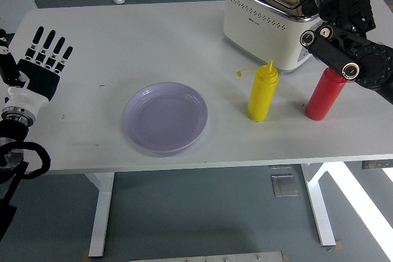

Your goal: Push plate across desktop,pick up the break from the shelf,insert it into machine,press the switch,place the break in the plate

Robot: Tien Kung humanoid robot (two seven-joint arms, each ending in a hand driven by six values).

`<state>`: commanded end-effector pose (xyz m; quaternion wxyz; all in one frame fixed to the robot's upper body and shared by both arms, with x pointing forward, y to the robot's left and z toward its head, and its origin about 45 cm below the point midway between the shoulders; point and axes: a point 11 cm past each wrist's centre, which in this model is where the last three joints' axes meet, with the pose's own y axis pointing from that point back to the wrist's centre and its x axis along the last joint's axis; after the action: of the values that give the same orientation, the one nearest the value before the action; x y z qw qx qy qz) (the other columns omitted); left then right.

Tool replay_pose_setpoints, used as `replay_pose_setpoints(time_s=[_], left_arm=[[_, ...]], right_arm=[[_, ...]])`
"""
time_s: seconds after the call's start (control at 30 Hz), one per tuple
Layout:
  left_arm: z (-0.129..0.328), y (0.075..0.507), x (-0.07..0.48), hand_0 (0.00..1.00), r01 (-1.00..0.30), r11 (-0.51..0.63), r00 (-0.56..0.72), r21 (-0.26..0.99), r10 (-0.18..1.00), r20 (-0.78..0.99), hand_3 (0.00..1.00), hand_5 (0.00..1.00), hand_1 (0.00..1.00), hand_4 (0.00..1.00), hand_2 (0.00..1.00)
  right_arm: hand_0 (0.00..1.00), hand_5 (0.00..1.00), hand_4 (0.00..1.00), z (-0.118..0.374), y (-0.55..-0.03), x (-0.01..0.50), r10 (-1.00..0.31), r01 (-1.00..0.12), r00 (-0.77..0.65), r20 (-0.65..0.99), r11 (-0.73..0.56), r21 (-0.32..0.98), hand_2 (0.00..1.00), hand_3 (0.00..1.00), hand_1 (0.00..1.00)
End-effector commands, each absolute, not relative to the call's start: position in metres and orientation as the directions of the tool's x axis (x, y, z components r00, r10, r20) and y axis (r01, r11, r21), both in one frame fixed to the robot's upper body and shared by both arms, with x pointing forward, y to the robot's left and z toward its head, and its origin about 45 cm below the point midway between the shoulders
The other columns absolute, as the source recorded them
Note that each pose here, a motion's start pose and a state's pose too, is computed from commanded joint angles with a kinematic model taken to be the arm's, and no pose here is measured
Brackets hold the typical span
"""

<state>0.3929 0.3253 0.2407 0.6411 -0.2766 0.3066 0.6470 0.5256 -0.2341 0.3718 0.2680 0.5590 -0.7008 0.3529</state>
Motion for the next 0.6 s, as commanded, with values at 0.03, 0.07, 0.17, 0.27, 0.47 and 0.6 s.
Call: replay_pose_setpoints(time_s=[0.03,0.07,0.17,0.27,0.47,0.6], left_arm=[[0.241,0.326,0.393,0.842,-0.999,0.008,-0.025,0.041,0.66,-0.751,0.792,0.995,0.774,0.787,0.744],[0.241,0.326,0.393,0.842,-0.999,0.007,-0.025,0.04,0.659,-0.752,0.792,0.995,0.774,0.787,0.744],[0.242,0.328,0.392,0.842,-0.999,0.003,-0.026,0.037,0.658,-0.752,0.792,0.995,0.774,0.787,0.744],[0.243,0.329,0.392,0.842,-0.999,0.001,-0.025,0.034,0.656,-0.754,0.792,0.995,0.773,0.789,0.744],[0.246,0.329,0.39,0.842,-1.0,0.001,-0.021,0.028,0.649,-0.761,0.791,0.993,0.773,0.787,0.744],[0.247,0.329,0.389,0.842,-1.0,0.003,-0.017,0.025,0.645,-0.764,0.791,0.993,0.773,0.787,0.744]], right_arm=[[0.536,0.002,0.098,0.372,-0.234,0.526,-0.591,-0.972,-0.233,0.772,0.127,-0.196,0.512,0.503,0.539],[0.536,0.002,0.098,0.371,-0.234,0.527,-0.587,-0.972,-0.233,0.775,0.128,-0.196,0.512,0.503,0.539],[0.536,0.002,0.098,0.37,-0.233,0.528,-0.574,-0.973,-0.232,0.785,0.126,-0.195,0.512,0.503,0.539],[0.53,0.002,0.094,0.368,-0.231,0.529,-0.563,-0.976,-0.219,0.797,0.116,-0.186,0.545,0.527,0.552],[0.564,0.002,0.268,0.362,-0.225,0.529,-0.542,-0.982,-0.19,0.818,0.093,-0.167,0.574,0.552,0.582],[0.564,0.002,0.268,0.357,-0.219,0.529,-0.531,-0.986,-0.167,0.831,0.07,-0.153,0.574,0.552,0.582]])
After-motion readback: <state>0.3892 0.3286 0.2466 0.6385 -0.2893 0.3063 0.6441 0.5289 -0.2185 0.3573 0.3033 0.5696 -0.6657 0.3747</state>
